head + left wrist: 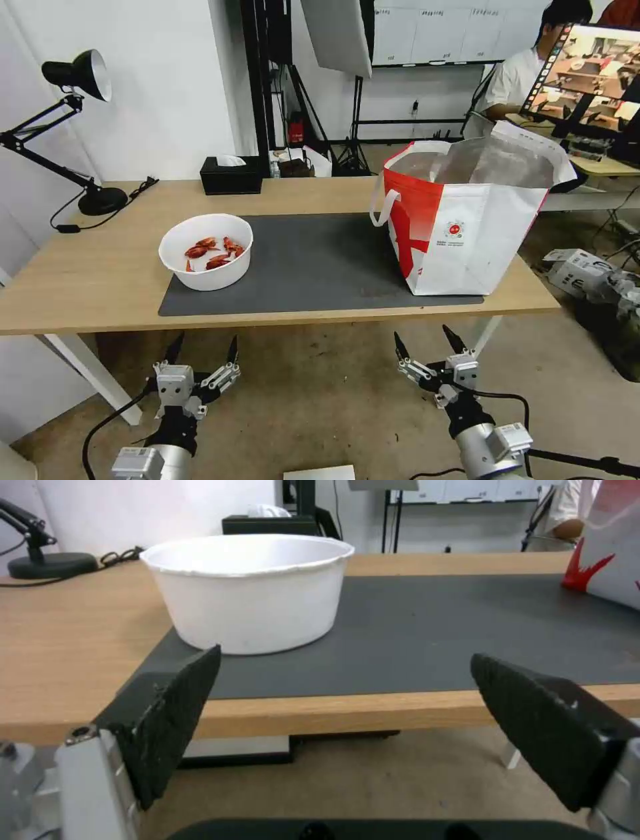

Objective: Pick up the trash from the table and place it into the takeout bag.

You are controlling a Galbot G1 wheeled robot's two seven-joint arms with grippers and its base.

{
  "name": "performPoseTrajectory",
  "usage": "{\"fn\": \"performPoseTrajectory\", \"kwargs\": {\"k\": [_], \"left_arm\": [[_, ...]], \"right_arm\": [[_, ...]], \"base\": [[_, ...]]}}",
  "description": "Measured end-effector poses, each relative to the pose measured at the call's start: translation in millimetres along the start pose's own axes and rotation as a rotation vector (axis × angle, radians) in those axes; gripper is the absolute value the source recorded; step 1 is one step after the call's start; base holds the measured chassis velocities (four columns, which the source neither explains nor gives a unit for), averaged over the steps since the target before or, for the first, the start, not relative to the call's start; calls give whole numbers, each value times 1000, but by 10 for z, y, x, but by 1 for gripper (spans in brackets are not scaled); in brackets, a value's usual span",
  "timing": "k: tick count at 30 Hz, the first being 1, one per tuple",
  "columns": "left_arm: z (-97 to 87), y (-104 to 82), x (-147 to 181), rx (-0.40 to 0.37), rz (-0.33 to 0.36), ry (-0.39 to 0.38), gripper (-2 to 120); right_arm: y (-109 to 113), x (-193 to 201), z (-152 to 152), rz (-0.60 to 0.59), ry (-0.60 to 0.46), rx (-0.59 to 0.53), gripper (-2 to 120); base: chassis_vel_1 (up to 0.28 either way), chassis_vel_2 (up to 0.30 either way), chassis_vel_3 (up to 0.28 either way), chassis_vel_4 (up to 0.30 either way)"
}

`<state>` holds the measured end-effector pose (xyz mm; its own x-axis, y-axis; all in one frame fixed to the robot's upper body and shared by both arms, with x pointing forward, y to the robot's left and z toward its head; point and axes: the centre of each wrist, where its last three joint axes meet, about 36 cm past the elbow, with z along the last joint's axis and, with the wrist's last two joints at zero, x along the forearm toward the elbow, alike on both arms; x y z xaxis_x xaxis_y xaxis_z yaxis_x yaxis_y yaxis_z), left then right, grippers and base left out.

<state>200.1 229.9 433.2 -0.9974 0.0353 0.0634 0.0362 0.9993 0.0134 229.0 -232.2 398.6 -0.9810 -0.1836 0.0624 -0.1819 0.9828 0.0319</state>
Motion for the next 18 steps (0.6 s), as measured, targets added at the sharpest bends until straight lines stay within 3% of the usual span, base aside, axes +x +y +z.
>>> {"fn": "performPoseTrajectory", "kwargs": {"k": [18], "left_arm": [[-1,-16,23,-1,4,3,100]], "right_arm": [[5,25,23,4,11,-2,100]], "base": [[0,0,0,0]]}}
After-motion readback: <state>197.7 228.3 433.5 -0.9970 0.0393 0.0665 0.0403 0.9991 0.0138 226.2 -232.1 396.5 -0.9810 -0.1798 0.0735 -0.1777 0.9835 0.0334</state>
